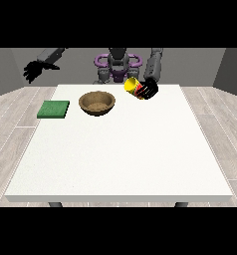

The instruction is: Pick the cup and pour the ball into the bowl, then pick the bowl and place it on the pad

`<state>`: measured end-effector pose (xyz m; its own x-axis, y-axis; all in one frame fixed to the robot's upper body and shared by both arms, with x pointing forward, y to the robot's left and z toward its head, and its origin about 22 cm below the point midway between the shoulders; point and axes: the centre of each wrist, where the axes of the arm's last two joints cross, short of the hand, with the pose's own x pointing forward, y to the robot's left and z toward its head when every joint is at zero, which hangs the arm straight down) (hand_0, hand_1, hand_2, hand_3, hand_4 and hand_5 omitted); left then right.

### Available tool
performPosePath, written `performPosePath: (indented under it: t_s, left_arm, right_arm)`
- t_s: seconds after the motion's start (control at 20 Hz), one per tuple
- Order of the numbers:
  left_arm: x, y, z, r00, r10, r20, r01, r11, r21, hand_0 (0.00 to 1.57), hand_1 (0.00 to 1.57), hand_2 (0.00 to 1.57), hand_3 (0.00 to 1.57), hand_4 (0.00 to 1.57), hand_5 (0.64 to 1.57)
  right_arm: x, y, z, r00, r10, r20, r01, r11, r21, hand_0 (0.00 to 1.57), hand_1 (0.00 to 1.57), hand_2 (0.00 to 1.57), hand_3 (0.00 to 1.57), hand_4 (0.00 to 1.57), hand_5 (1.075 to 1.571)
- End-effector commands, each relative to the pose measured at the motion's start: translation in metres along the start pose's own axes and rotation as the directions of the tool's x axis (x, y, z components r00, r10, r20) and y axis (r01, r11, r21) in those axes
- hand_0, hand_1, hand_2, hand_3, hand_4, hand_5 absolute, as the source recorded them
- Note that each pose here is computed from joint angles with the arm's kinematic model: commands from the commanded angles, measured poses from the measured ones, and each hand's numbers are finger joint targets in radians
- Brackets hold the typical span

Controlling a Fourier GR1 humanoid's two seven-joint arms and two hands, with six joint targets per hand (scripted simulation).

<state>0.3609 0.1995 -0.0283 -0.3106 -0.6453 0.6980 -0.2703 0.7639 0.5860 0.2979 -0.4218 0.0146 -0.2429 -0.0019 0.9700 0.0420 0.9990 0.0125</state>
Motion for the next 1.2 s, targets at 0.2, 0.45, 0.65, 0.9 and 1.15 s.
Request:
performPosePath:
  t_s: [0.2, 0.45, 0.65, 0.9, 1.15]
  left_arm:
    - [0.05, -0.04, -0.002, 0.984, -0.179, 0.029, 0.181, 0.97, -0.163, 1.38, 1.38, 1.57, 1.57, 1.14, 1.567]
    - [0.08, -0.039, -0.025, 0.965, -0.255, 0.063, 0.262, 0.951, -0.163, 1.38, 1.38, 1.57, 1.57, 1.14, 1.567]
    - [0.079, -0.052, -0.01, 0.925, -0.361, 0.12, 0.379, 0.904, -0.198, 1.35, 1.35, 1.57, 1.57, 1.05, 1.569]
    - [0.112, -0.065, -0.017, 0.875, -0.441, 0.201, 0.474, 0.864, -0.17, 1.02, 1.02, 1.57, 1.57, 0.95, 1.57]
    - [0.138, -0.073, -0.019, 0.809, -0.531, 0.253, 0.573, 0.809, -0.131, 0.56, 0.56, 1.57, 1.56, 0.91, 1.57]
  right_arm:
    - [-0.028, -0.032, 0.04, 0.988, 0.016, -0.153, -0.036, 0.991, -0.128, 0.0, 0.0, 0.0, 0.0, 0.0, 1.558]
    - [-0.046, -0.035, 0.065, 0.986, 0.006, -0.166, -0.026, 0.993, -0.115, 0.0, 0.0, 0.04, 0.0, 0.0, 1.558]
    - [-0.041, -0.034, 0.055, 0.983, -0.012, -0.184, -0.007, 0.995, -0.099, 0.0, 0.0, 0.0, 0.0, 0.0, 1.554]
    - [-0.04, -0.036, 0.048, 0.991, 0.002, -0.133, -0.018, 0.992, -0.123, 0.0, 0.0, 0.05, 0.0, 0.0, 1.55]
    - [-0.022, -0.04, 0.021, 0.993, 0.026, -0.115, -0.037, 0.994, -0.1, 0.0, 0.0, 0.0, 0.0, 0.0, 1.537]
